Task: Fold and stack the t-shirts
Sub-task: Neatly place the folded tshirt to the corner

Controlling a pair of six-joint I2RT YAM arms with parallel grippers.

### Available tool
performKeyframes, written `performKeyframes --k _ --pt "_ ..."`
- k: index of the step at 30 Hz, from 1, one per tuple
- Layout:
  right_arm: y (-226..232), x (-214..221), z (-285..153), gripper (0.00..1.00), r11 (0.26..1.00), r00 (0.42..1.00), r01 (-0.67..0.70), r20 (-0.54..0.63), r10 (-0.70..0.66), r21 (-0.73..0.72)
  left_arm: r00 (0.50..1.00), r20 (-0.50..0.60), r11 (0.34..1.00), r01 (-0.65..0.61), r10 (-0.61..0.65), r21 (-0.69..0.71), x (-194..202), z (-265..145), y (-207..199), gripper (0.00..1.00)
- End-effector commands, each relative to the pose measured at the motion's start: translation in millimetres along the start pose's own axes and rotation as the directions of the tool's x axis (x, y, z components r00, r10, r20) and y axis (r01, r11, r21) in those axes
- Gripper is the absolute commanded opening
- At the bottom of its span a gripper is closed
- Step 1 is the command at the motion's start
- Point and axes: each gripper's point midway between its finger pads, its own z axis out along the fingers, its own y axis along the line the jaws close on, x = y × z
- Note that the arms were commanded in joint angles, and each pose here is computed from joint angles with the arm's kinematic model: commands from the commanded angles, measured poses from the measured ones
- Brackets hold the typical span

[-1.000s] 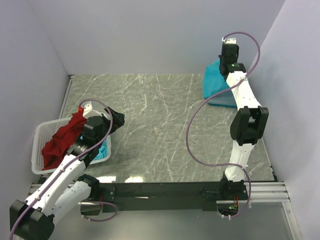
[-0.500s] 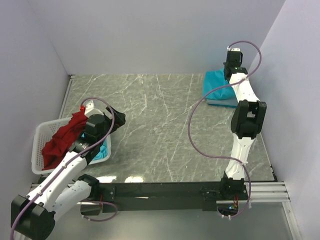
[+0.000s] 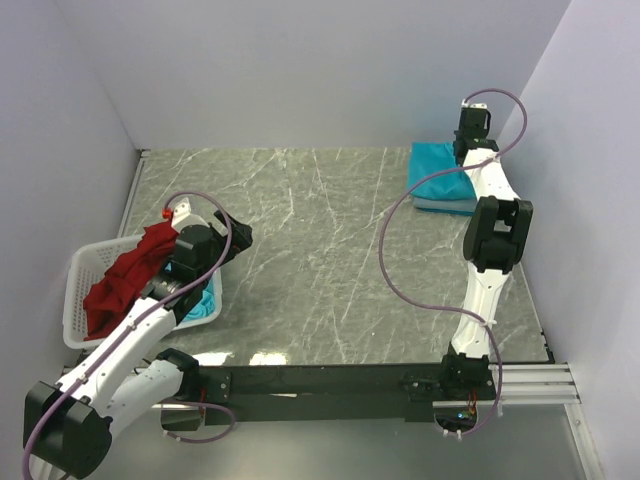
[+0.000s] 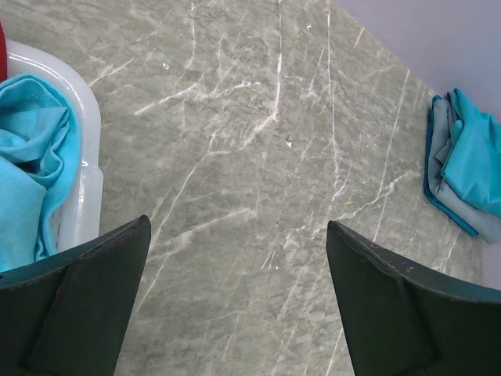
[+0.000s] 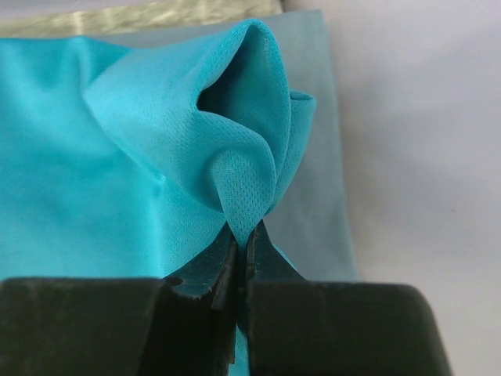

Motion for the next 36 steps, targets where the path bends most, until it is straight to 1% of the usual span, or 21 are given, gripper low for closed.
performKeyframes --k 1,21,26,36 --pt "-24 -29 1 0.00 0.998 0.996 -0.048 0.083 0.043 0.051 0.998 0.055 0.999 0.003 -0.005 0.035 -22 -2 -17 0.99" --pt "-37 -10 28 0.00 0.995 0.996 -0.075 0.044 0.072 0.065 0.999 0.037 0.999 -0.005 0.004 0.041 -19 5 -21 0.99" --pt "-35 -6 34 0.03 0.996 0.997 -0.070 0.040 0.068 0.053 1.000 0.024 0.999 -0.010 0.009 0.036 -16 9 -21 0.99" --pt "-40 -3 41 0.05 0.994 0.997 -0.067 0.033 0.065 0.087 1.000 0.024 0.999 -0.008 0.008 0.038 -17 9 -23 0.99"
